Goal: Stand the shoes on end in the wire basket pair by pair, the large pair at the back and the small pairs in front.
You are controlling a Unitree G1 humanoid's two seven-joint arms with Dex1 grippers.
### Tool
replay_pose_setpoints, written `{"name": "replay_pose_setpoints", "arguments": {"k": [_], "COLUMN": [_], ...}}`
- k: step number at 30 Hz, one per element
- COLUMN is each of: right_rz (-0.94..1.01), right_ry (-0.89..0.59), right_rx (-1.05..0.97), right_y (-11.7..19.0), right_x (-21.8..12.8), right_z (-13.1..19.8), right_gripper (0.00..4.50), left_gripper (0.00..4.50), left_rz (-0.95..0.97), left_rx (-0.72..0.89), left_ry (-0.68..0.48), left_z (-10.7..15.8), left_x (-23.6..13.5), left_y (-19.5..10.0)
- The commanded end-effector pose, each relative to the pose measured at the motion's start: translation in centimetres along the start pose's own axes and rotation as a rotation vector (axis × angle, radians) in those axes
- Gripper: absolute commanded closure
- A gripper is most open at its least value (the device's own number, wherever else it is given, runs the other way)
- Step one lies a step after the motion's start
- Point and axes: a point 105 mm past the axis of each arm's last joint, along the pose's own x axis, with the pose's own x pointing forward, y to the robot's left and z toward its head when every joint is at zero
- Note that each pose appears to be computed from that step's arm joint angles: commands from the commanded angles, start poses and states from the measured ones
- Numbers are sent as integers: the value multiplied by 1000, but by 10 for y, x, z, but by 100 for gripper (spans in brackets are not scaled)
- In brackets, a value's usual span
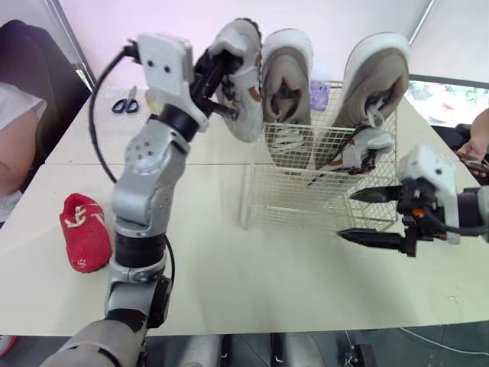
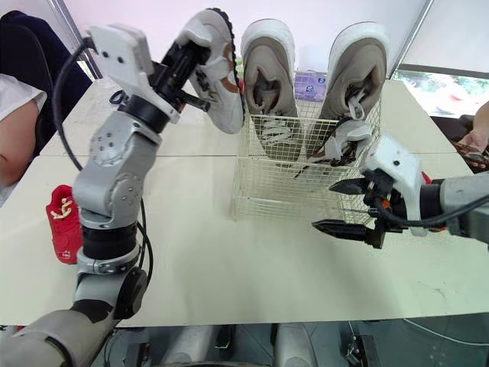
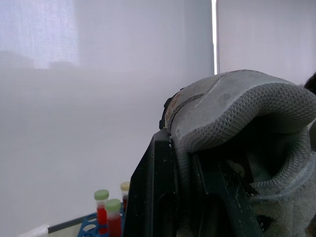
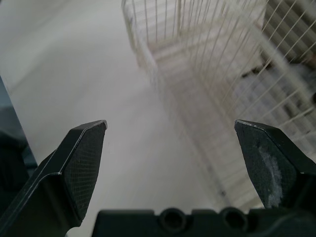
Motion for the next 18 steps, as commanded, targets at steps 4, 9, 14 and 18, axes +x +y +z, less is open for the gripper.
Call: {"name": "replay_pose_setpoints", "arguments": {"k": [4,9,14,18], "right_rz": [-80,-88,-82,-86], "right_ry": [-26,-37,-36,-35], "right_rx": [-25,-16,-7,0], "right_y": [2,3,5,3], "right_x": [-10,-6,-1,-2], "right_z": [5,3,-1,-3], "right_gripper": [0,0,0,0], "left_gripper": [448,448,448,448], "left_rz": [-73,-91,-51,-19], "left_rx": [11,1,72,68], "left_ry": [-118,-105,-70,-57], "left_z": [24,19,2,2], "left_x": [7,4,-5,-13], "left_y": [-24,-34,-41,-38]}}
